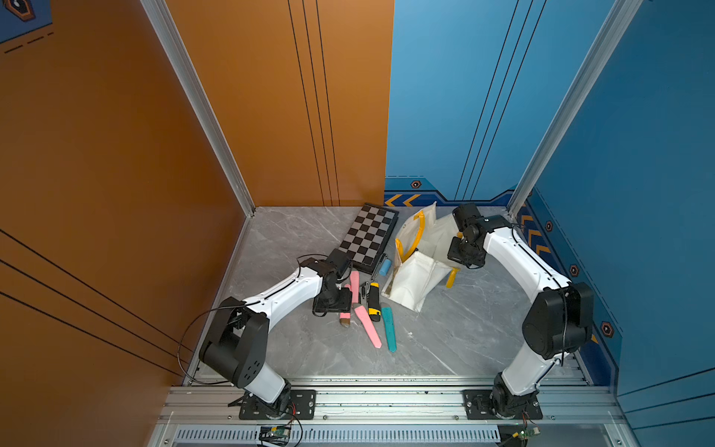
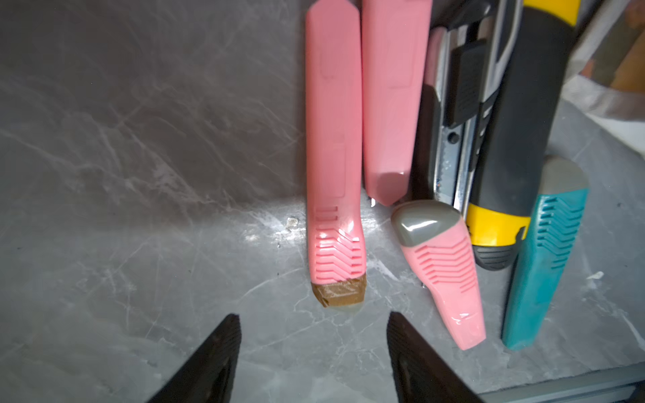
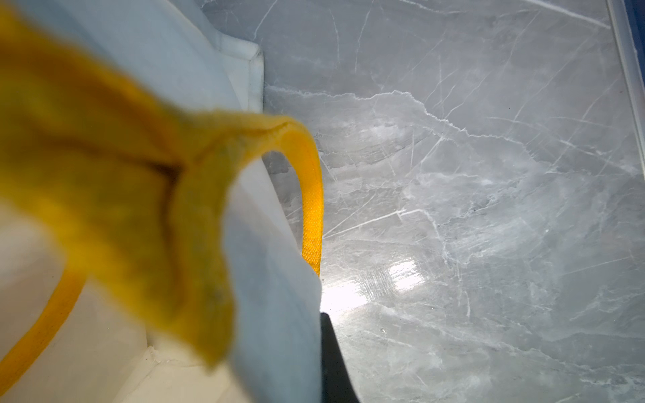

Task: Place the art knife into the pouch
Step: Pick up the utility knife at the center of the board.

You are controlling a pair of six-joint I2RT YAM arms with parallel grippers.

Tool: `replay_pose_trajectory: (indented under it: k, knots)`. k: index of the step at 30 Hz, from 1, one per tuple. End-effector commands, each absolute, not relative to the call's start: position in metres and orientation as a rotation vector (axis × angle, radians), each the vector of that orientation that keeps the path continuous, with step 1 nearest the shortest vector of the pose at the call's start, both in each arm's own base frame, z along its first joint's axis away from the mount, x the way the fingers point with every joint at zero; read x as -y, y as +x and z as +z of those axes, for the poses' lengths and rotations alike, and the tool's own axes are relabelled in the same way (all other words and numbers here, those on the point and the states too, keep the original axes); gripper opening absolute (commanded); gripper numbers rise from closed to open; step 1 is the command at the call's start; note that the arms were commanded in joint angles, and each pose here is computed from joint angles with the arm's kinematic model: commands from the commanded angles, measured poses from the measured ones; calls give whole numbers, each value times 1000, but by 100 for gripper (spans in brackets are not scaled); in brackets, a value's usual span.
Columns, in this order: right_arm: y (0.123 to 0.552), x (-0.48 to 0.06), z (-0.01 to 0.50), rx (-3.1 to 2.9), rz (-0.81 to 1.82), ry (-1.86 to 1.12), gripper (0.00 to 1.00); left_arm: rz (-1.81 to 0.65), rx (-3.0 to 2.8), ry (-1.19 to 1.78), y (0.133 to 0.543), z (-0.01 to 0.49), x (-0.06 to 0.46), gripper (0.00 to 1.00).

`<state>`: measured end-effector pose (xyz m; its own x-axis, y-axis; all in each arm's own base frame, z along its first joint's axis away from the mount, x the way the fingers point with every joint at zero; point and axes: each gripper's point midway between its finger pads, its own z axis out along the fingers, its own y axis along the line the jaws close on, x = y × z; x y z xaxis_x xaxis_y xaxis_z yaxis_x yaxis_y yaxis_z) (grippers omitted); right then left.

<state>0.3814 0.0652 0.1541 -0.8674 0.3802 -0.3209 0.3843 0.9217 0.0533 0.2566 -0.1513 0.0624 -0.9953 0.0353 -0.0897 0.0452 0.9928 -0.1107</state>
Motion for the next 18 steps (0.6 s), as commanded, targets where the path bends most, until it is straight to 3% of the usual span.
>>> replay_pose_trajectory:
  k: [1,12,18]
  knots:
    - [384,-67,152,-2760,-13,550,0,-90,-3093,47,253,45,148,69]
    - [380,-65,147,-2766,-31,570,0,-73,-3110,38,269,19,160,68]
    - [381,-62,149,-2758,-41,571,0,-19,-3123,-34,274,11,141,35]
